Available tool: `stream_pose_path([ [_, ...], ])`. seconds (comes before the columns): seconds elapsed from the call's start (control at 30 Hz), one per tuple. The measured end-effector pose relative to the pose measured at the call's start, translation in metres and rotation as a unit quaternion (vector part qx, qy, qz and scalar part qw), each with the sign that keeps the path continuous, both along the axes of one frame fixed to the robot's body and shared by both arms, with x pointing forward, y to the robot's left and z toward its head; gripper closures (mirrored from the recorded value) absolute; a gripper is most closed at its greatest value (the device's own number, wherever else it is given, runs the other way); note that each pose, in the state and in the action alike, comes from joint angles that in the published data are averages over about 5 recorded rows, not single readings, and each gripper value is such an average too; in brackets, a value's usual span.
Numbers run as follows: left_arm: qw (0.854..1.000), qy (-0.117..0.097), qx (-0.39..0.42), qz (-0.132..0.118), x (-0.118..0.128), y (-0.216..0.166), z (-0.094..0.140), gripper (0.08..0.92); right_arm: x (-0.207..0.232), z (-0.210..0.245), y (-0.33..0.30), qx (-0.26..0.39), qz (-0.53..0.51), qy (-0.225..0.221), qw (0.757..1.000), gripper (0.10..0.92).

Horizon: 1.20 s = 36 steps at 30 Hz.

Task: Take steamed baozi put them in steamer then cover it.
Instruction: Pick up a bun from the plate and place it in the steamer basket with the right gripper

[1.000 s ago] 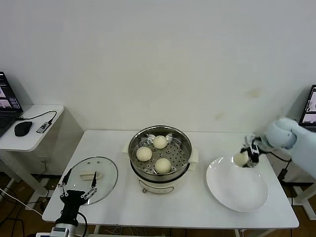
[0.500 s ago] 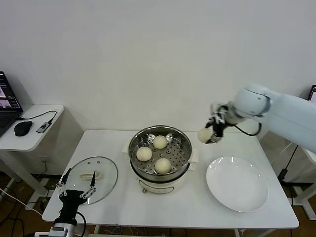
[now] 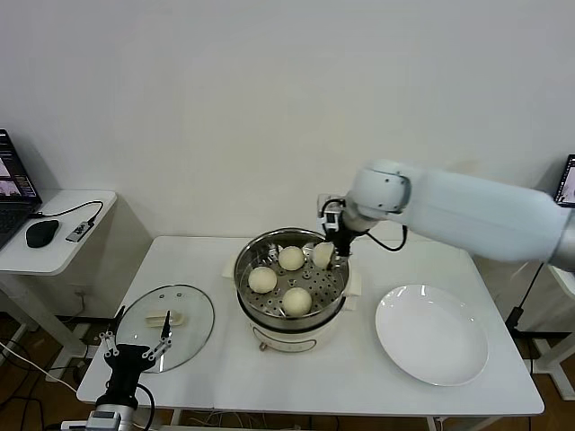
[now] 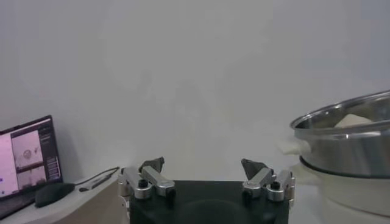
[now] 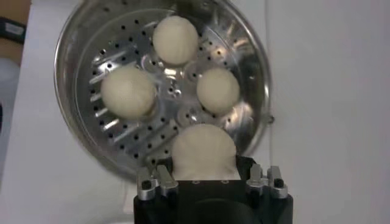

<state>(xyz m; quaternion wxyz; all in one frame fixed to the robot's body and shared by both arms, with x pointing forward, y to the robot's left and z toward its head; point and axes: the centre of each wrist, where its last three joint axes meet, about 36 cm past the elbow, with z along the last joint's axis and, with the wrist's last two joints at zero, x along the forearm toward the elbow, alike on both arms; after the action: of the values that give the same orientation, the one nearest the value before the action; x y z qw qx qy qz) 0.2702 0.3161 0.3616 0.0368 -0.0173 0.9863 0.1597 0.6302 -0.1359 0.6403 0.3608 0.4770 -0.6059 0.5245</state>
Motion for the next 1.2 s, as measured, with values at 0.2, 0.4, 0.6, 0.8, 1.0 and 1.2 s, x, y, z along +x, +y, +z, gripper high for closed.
stream_pose_path([
  [0.2,1.000,-0.002,0.002,0.000,0.000,0.001,0.002,0.177,0.004,-0.020,0.009,-0.009,-0.006,0.009,1.000,0.379],
  [0.4,1.000,-0.002,0.003,0.001,0.000,0.002,0.001,0.177,0.007,-0.039,0.016,-0.019,-0.008,0.015,1.000,0.378],
  [0.6,1.000,-0.003,0.003,0.002,-0.001,0.003,0.000,0.177,0.008,-0.053,0.018,-0.028,-0.010,0.017,0.999,0.378],
  [0.8,1.000,-0.005,0.002,0.003,-0.002,0.003,0.000,0.177,0.009,-0.063,0.016,-0.035,-0.013,0.013,0.999,0.378],
  [1.0,1.000,-0.005,0.003,0.003,-0.003,0.003,0.000,0.177,0.008,-0.063,0.015,-0.030,-0.015,0.009,0.999,0.342],
  [1.2,1.000,-0.005,0.004,0.003,-0.002,0.003,0.000,0.177,0.005,-0.049,0.012,-0.016,-0.015,0.001,1.000,0.212],
])
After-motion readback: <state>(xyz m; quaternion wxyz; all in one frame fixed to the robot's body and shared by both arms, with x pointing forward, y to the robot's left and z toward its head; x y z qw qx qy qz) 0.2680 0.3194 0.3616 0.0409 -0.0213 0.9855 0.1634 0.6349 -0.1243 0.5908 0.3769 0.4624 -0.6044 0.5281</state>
